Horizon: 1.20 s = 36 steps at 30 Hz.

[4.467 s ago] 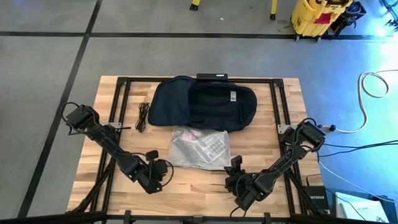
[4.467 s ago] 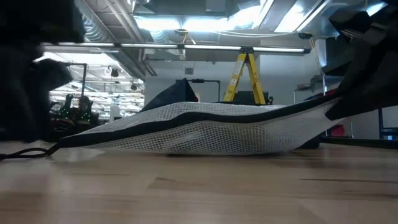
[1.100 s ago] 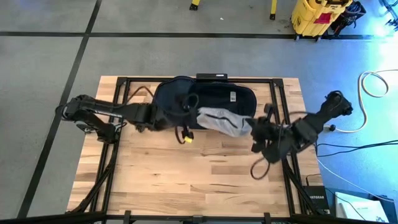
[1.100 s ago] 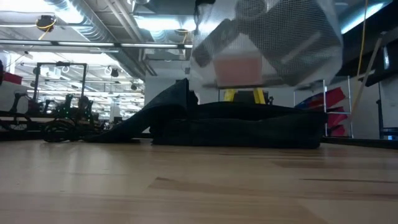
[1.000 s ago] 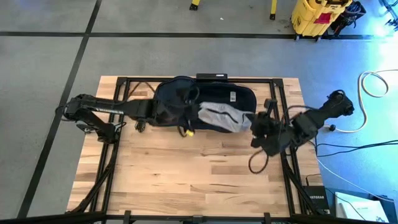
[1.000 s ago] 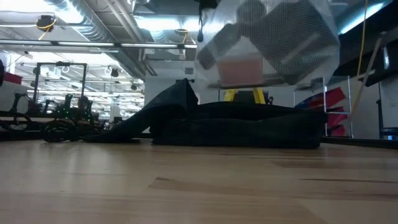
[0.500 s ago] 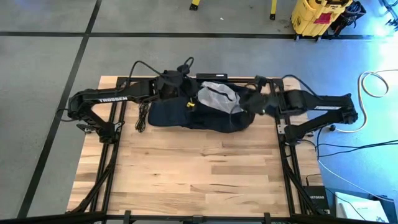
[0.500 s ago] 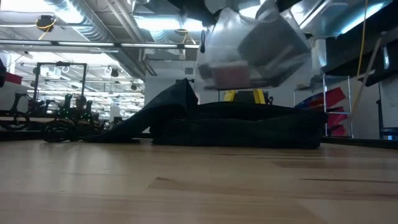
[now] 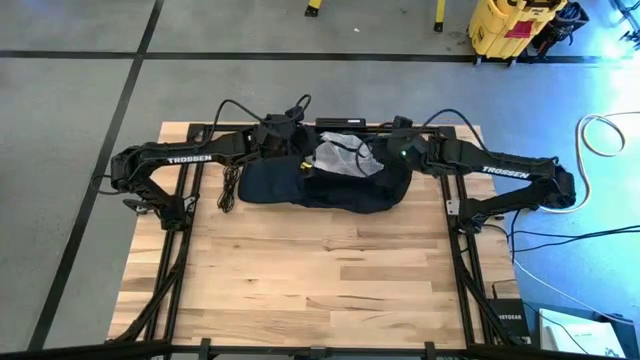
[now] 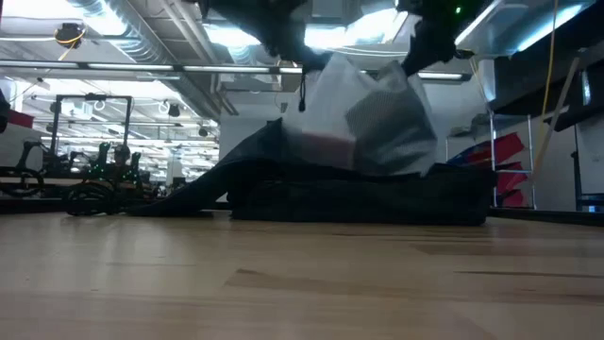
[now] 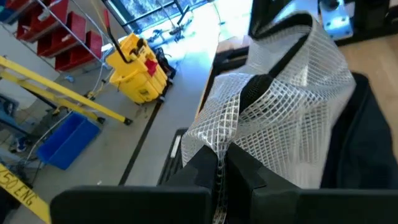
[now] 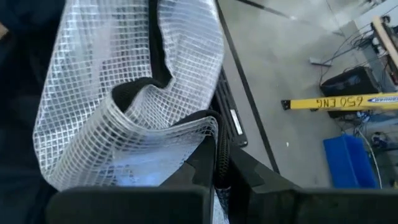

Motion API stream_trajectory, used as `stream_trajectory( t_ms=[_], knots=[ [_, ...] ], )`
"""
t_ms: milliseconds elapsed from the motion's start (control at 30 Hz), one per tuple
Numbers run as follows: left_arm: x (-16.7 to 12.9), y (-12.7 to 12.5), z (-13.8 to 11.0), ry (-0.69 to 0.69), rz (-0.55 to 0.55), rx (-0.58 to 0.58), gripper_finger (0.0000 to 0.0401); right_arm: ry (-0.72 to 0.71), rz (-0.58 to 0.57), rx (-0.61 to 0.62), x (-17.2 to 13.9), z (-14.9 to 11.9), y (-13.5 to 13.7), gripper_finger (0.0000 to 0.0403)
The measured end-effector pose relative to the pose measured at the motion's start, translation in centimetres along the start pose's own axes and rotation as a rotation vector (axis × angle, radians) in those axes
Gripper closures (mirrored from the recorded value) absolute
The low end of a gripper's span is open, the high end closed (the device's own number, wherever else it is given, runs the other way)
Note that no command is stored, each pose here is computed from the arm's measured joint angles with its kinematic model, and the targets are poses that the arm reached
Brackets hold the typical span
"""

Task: Unpack backpack
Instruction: Put the transparent zip bag into the black backpack

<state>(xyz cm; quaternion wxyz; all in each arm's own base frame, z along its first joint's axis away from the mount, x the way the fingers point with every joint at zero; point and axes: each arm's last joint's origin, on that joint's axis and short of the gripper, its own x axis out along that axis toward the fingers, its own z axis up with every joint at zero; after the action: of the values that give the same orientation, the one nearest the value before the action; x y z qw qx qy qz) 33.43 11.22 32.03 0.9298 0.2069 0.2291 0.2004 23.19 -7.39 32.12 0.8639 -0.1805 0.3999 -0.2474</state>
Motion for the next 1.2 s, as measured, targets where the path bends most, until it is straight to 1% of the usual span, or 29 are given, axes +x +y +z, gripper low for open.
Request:
stream_trajectory(
  t_ms=[100, 233, 300, 433, 567, 700, 800, 967, 1067, 1200],
  knots=[
    [0.4, 0.4, -1.1, 0.012, 0.001, 0.007, 0.0401, 0.004, -0.022, 0.003, 0.7, -0.5, -0.8, 0.0403],
    [0.7, 1.3, -1.5, -0.019, 0.046, 0.032, 0.0401, 0.011, 0.015, 0.036, 1.6, -1.1, -2.2, 0.0403],
    [1.2, 1.5, -1.8, -0.031, 0.055, 0.052, 0.0401, 0.032, 0.016, 0.037, 2.2, -1.4, -2.6, 0.0403],
    [2.8, 1.4, -3.1, -0.002, 0.024, 0.070, 0.0401, 0.065, 0.006, 0.034, 2.9, -1.9, -3.3, 0.0403],
    [4.2, 0.6, -4.3, 0.042, -0.021, 0.068, 0.0401, 0.071, 0.006, 0.041, 3.0, -2.1, -3.5, 0.0403],
    [4.9, -0.5, -4.7, 0.074, -0.027, 0.095, 0.0401, 0.120, 0.038, 0.034, 3.3, -2.9, -2.9, 0.0403],
    [4.9, -0.9, -4.7, 0.100, -0.038, 0.114, 0.0401, 0.181, 0.072, 0.041, 4.3, -4.6, -1.6, 0.0403],
    [4.5, -1.8, -5.2, 0.167, -0.090, 0.133, 0.0401, 0.201, 0.097, 0.076, 5.7, -6.7, 0.1, 0.0403],
    [4.4, -2.6, -5.8, 0.193, -0.129, 0.127, 0.0401, 0.189, 0.110, 0.079, 5.9, -7.1, 1.1, 0.0403],
    [4.2, -3.5, -6.5, 0.219, -0.199, 0.102, 0.0401, 0.162, 0.134, 0.076, 5.5, -6.7, 2.1, 0.0403]
  ],
)
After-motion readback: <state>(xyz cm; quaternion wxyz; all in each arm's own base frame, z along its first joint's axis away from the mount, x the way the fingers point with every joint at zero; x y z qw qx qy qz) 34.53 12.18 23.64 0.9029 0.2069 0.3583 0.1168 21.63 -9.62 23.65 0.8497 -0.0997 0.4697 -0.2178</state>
